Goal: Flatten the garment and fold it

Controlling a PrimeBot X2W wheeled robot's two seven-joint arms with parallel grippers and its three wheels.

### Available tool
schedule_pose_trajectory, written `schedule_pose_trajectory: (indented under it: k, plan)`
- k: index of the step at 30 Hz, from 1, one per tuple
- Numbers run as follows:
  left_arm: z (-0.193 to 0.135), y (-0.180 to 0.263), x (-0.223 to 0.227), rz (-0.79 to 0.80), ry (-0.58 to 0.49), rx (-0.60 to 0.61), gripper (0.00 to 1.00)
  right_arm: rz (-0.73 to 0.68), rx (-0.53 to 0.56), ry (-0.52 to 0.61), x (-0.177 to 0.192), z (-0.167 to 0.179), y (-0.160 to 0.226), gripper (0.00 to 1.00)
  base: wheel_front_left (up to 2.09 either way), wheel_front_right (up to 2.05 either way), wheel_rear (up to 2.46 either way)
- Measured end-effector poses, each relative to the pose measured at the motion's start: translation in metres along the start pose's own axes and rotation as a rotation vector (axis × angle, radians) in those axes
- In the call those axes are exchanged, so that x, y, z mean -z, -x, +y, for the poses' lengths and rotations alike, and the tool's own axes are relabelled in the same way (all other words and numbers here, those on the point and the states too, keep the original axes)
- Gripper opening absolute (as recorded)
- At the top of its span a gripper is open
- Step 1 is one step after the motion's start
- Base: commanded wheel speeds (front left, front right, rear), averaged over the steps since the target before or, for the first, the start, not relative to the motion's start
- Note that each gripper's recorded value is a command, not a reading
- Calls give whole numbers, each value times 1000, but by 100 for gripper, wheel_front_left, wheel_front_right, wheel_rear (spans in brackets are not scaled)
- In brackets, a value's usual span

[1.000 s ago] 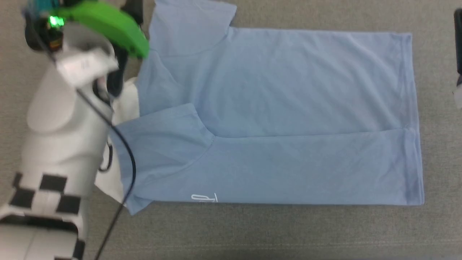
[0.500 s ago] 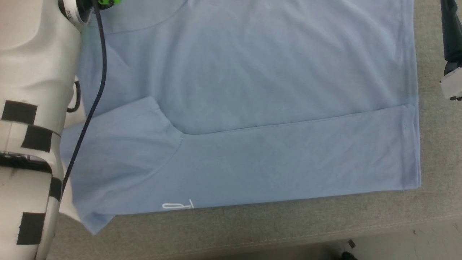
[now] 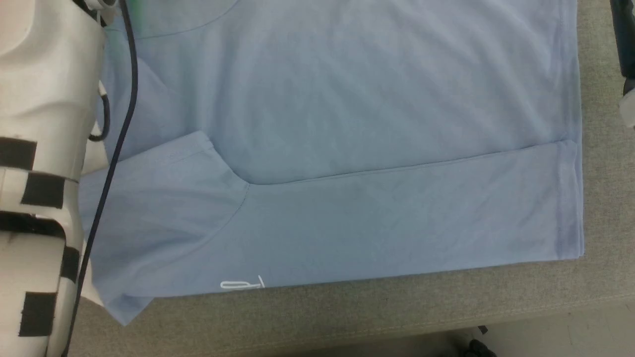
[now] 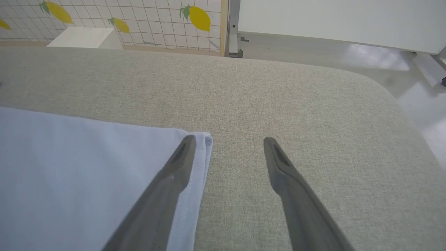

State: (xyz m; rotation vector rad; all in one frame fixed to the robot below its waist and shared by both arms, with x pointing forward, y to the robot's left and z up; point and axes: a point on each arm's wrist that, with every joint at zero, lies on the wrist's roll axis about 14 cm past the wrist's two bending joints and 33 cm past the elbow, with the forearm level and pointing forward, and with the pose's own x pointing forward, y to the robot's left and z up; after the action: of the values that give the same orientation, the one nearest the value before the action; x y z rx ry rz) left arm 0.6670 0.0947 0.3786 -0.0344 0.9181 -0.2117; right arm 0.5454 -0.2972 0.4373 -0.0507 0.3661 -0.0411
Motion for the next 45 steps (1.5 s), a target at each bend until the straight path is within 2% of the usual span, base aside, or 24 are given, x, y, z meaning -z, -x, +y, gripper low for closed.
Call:
schedule_pose_trajectory:
  k: [4, 8, 11, 18, 26, 28, 29, 33, 38, 45]
  plan:
    - [-5, 11, -8, -69, 35, 38, 0, 131, -32, 32, -8, 6, -8, 100, 0, 0, 0]
    - [-13, 30, -23, -150, 37, 86, 0, 366, -25, 100, -2, 2, -14, 100, 0, 0, 0]
    - [-12, 42, -30, -189, 28, 96, 0, 492, -45, 138, 3, 12, -18, 100, 0, 0, 0]
    - [0, 58, -35, -230, 11, 87, 0, 638, -59, 232, 18, 30, -34, 100, 0, 0, 0]
    - [11, 48, -16, -201, 21, 77, 0, 737, -63, 251, 49, 34, -45, 100, 0, 0, 0]
    - [14, 46, -12, -192, 23, 75, 0, 738, -65, 245, 51, 35, -47, 5, 0, 0, 0]
    - [14, 45, -11, -191, 22, 75, 0, 738, -68, 240, 52, 36, -47, 0, 0, 0, 0]
    - [11, 51, -14, -223, 32, 92, 0, 695, -84, 216, 43, 41, -48, 0, 0, 0, 0]
    - [5, 71, -24, -294, 55, 131, 0, 529, -97, 134, 8, 45, -48, 0, 0, 0, 0]
    - [-4, 119, -32, -396, 58, 189, 0, 438, -117, 105, -5, 43, -15, 0, 0, 0, 0]
